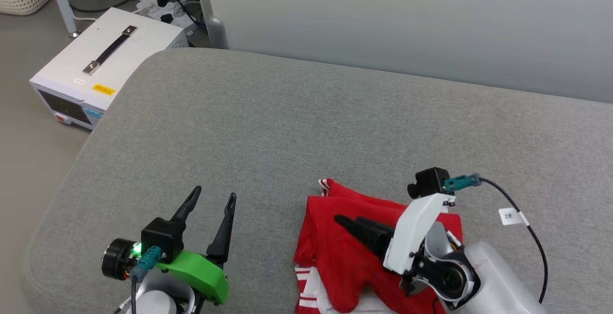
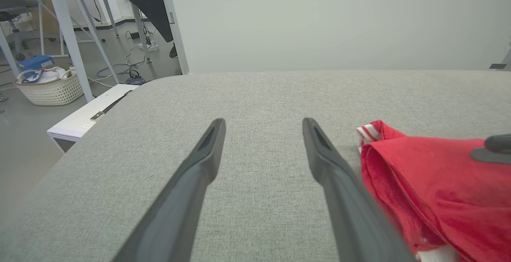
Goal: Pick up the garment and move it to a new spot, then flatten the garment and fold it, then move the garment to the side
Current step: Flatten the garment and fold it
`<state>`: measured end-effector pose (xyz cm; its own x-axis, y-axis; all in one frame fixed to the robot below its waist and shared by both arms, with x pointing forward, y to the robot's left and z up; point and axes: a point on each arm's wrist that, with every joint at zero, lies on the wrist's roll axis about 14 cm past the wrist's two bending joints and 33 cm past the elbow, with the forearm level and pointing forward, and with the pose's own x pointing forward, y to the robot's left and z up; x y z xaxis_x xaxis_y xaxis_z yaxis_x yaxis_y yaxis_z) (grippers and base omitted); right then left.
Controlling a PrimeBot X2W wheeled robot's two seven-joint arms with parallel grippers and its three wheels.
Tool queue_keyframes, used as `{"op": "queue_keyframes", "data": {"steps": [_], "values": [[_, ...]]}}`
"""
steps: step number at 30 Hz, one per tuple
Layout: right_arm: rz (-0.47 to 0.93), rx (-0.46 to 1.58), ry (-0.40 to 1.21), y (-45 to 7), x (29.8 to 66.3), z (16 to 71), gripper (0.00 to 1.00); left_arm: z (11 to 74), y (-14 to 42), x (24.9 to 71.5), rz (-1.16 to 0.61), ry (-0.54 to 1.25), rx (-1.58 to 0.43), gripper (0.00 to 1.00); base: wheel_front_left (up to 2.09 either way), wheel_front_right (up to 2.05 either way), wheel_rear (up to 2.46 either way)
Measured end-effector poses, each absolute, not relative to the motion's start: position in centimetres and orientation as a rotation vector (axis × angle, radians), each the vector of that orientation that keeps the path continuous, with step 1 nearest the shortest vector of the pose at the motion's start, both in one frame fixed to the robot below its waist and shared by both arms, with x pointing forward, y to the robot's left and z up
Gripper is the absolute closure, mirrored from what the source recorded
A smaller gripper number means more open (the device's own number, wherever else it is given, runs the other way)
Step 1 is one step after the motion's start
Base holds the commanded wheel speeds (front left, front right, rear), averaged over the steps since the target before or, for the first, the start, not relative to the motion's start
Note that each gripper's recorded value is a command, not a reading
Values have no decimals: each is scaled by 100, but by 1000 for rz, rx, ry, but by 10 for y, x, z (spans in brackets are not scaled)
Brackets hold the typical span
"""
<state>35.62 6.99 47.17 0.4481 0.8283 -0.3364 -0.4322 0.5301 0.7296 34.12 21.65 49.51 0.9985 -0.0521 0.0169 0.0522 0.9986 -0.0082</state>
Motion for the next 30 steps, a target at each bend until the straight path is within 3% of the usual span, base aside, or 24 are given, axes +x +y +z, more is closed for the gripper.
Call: {"op": "queue_keyframes", "data": {"steps": [7,15,22,30], "values": [[734,400,514,24,399,513,0,511,202,352,-94,-67,-21,0,0,0,0],[519,58,196,-74,440,563,0,532,185,368,-123,-139,-70,0,0,0,0],[364,-101,57,-143,441,566,0,537,175,378,-139,-161,-112,0,0,0,0],[229,-32,-30,-175,420,550,0,532,165,385,-156,-147,-136,0,0,0,0]]}}
